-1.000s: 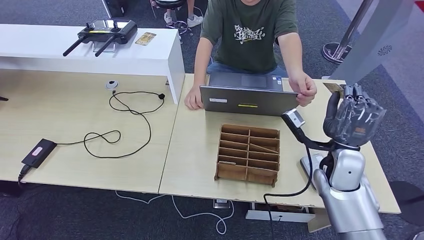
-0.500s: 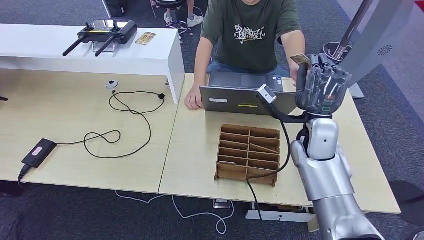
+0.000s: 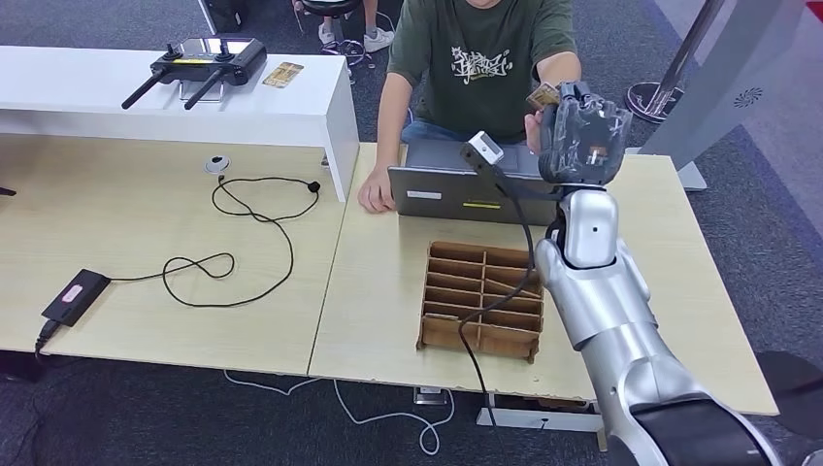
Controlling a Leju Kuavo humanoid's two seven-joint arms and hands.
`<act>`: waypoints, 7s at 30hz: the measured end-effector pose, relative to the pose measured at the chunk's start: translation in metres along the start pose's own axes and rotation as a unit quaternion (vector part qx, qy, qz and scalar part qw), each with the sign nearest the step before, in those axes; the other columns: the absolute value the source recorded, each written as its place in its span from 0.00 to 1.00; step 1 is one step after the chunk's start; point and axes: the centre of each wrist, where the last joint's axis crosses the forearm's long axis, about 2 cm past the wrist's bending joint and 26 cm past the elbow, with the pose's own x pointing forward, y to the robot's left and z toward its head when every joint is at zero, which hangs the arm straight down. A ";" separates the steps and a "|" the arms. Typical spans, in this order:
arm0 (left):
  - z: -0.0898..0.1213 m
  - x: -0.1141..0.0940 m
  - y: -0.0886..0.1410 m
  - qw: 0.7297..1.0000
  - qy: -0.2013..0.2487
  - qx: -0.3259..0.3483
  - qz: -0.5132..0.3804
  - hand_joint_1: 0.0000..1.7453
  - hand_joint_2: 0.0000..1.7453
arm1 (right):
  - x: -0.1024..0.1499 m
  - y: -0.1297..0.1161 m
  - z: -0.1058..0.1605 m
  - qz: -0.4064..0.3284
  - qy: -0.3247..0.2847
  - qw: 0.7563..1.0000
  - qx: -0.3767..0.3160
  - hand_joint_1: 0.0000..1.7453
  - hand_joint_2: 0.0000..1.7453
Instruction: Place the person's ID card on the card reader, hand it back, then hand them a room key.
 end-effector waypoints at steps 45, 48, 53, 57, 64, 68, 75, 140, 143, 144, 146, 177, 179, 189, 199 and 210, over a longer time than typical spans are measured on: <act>0.001 -0.006 0.002 1.000 0.004 0.006 0.005 0.00 0.00 | 0.008 0.012 0.004 -0.009 -0.004 0.999 0.043 0.00 1.00; 0.001 -0.006 0.002 1.000 0.004 0.007 0.006 0.00 0.00 | 0.009 0.012 0.004 -0.011 -0.002 0.999 0.045 0.00 1.00; 0.001 -0.007 0.002 1.000 0.004 0.007 0.008 0.00 0.00 | 0.008 0.014 0.005 -0.013 -0.005 0.999 0.050 0.00 1.00; 0.001 -0.008 0.002 1.000 0.005 0.009 0.012 0.00 0.00 | 0.007 0.014 0.006 -0.019 -0.010 0.998 0.051 0.00 1.00; 0.001 -0.013 0.000 1.000 0.007 0.013 0.021 0.00 0.00 | 0.003 0.016 0.019 -0.043 -0.001 0.998 0.051 0.00 1.00; 0.001 -0.017 -0.003 1.000 0.010 0.014 0.023 0.00 0.00 | 0.001 0.014 0.028 -0.051 0.007 0.998 0.043 0.00 1.00; 0.001 -0.022 -0.008 0.999 0.014 0.016 0.025 0.00 0.00 | -0.010 0.009 0.048 -0.062 0.026 0.997 0.022 0.00 1.00; 0.000 -0.030 -0.019 0.999 0.011 0.024 0.029 0.00 0.00 | -0.062 -0.056 0.183 -0.009 0.099 0.994 -0.047 0.00 1.00; 0.000 -0.030 -0.019 0.999 0.011 0.024 0.029 0.00 0.00 | -0.066 -0.060 0.190 -0.004 0.106 0.993 -0.051 0.00 1.00; 0.000 -0.030 -0.019 0.999 0.011 0.024 0.029 0.00 0.00 | -0.067 -0.062 0.193 -0.002 0.108 0.993 -0.051 0.00 1.00; 0.000 -0.031 -0.020 0.999 0.010 0.024 0.029 0.00 0.00 | -0.070 -0.065 0.199 0.002 0.111 0.993 -0.050 0.00 1.00; 0.001 -0.039 -0.022 0.999 0.015 0.029 0.039 0.00 0.00 | -0.080 -0.085 0.264 0.028 0.132 0.990 0.032 0.00 1.00; 0.001 -0.040 -0.022 0.999 0.015 0.029 0.042 0.00 0.00 | -0.080 -0.085 0.268 0.028 0.130 0.990 0.038 0.00 1.00; 0.002 -0.043 -0.022 0.998 0.016 0.031 0.046 0.00 0.00 | -0.080 -0.088 0.280 0.030 0.130 0.989 0.069 0.00 1.00; 0.002 -0.045 -0.022 0.998 0.015 0.033 0.054 0.00 0.00 | -0.076 -0.090 0.287 0.024 0.106 0.992 0.071 0.00 1.00; 0.002 -0.048 -0.023 0.997 0.016 0.035 0.062 0.00 0.00 | -0.064 -0.088 0.284 0.011 0.121 0.987 0.102 0.00 1.00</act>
